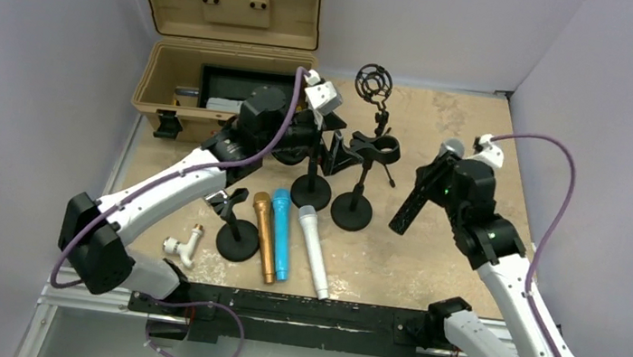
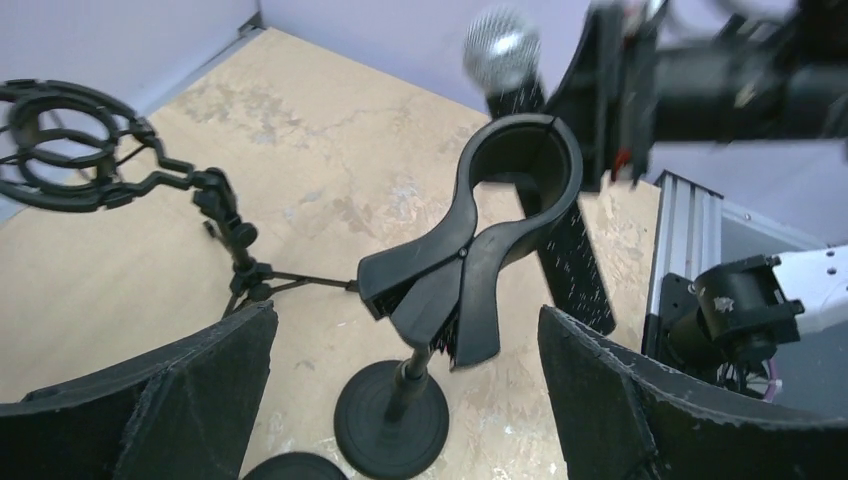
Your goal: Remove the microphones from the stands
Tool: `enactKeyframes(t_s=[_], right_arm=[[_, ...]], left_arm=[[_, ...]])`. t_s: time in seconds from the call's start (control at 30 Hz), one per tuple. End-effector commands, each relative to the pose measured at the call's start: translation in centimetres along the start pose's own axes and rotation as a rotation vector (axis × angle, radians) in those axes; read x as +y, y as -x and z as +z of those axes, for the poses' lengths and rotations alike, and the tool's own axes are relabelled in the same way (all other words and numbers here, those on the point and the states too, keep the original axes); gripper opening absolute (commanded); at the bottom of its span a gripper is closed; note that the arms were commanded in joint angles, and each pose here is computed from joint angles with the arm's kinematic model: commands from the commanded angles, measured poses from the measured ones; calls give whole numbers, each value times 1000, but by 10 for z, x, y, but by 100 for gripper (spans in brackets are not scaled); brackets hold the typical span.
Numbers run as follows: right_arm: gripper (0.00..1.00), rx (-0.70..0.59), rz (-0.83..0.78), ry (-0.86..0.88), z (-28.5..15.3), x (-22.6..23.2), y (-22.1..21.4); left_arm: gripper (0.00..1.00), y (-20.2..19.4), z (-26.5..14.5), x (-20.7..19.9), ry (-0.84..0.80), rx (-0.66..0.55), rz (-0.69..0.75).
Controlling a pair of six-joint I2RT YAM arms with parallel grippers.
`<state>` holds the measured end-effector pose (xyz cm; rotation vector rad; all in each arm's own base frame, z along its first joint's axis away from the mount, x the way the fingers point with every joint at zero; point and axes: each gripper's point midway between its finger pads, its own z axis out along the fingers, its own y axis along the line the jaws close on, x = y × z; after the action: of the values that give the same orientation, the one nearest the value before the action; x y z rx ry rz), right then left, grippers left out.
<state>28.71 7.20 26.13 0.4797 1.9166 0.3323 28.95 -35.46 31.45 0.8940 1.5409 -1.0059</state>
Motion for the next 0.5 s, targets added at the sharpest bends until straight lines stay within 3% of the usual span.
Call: enactKeyframes(t_s=[0.0,0.23,0.47], right_arm=[[0,210,110,11,19,-7,-72],[0,368,188,-11,35,-32,-153],[1,423,228,-154,44,-69,-196]], left_arm=[[100,55,-38,-4,137,-57,-27],[100,91,-100,2,337,-12,77],[98,92,-155,7,493,-162,230]])
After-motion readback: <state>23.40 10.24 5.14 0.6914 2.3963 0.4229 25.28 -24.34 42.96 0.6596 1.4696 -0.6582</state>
